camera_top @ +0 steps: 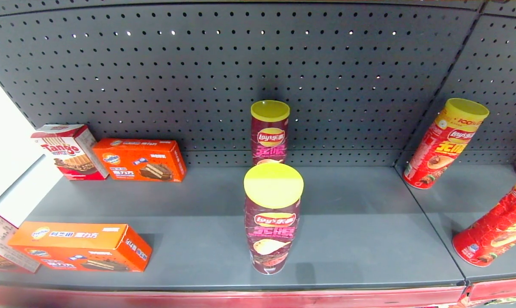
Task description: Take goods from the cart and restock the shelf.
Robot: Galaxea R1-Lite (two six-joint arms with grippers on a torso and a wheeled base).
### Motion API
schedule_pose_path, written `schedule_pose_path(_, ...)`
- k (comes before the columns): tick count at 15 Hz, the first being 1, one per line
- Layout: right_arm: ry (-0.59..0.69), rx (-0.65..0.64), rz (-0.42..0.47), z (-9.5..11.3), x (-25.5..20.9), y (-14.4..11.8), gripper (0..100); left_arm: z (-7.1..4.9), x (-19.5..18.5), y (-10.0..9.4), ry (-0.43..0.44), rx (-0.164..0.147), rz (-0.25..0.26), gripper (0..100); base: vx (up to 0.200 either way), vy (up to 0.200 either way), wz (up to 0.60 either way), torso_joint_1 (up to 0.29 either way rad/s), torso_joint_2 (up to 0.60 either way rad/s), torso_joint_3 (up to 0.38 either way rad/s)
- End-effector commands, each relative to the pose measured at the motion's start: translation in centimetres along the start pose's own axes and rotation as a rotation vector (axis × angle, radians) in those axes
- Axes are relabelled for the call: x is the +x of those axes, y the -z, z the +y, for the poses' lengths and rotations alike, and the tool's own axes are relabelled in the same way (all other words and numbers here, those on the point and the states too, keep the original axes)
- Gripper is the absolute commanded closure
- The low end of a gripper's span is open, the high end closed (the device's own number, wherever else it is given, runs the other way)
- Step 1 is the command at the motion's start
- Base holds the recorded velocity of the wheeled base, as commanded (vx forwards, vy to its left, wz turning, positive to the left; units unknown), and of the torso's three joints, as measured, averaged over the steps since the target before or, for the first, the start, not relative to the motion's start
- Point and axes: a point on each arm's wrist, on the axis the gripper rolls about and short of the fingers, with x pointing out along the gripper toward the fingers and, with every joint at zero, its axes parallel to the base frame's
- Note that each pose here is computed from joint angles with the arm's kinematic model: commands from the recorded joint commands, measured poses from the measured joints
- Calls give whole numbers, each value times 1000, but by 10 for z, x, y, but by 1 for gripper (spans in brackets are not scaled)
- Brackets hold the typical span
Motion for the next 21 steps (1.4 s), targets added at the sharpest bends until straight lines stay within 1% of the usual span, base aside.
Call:
schedule_pose_path(1,-3,-2,-1,0,0,0,0,0,0,0,-2,-6,2,0,0,0,0,0,0,0)
schedule_pose_path(2,-3,-2,-1,0,0,0,0,0,0,0,-5,-20,2,0,0,0,0,0,0,0)
schedule_pose_path(3,-3,-2,-1,0,0,0,0,0,0,0,-7,-26,2,0,0,0,0,0,0,0)
schedule_pose_path(5,-3,-2,-1,0,0,0,0,0,0,0,-11,-29,2,0,0,0,0,0,0,0)
schedule_pose_path(7,-3,-2,-1,0,0,0,0,1,0,0,-24,-17,3,0,0,0,0,0,0,0)
schedule_pose_path(8,-3,-2,-1,0,0,0,0,1,0,0,-22,-4,3,0,0,0,0,0,0,0)
schedule_pose_path(9,-3,-2,-1,0,0,0,0,0,0,0,-20,8,3,0,-200,0,0,7,-2,-2)
schedule_pose_path(10,-3,-2,-1,0,0,0,0,0,0,0,-19,8,3,0,-200,0,0,7,7,12)
schedule_pose_path(13,-3,-2,-1,0,0,0,0,0,0,0,-20,3,3,0,0,0,0,0,0,0)
schedule_pose_path(16,-3,-2,-1,0,0,0,0,0,0,0,-13,14,3,0,0,0,0,0,0,0)
schedule_pose_path(17,-3,-2,-1,0,0,0,0,0,0,0,-13,14,3,0,0,200,0,2,7,7)
schedule_pose_path(19,-3,-2,-1,0,0,0,0,0,0,0,-13,6,3,0,0,0,0,0,0,0)
schedule_pose_path(21,-3,-2,-1,0,0,0,0,0,0,0,-13,6,3,0,0,0,0,0,0,0)
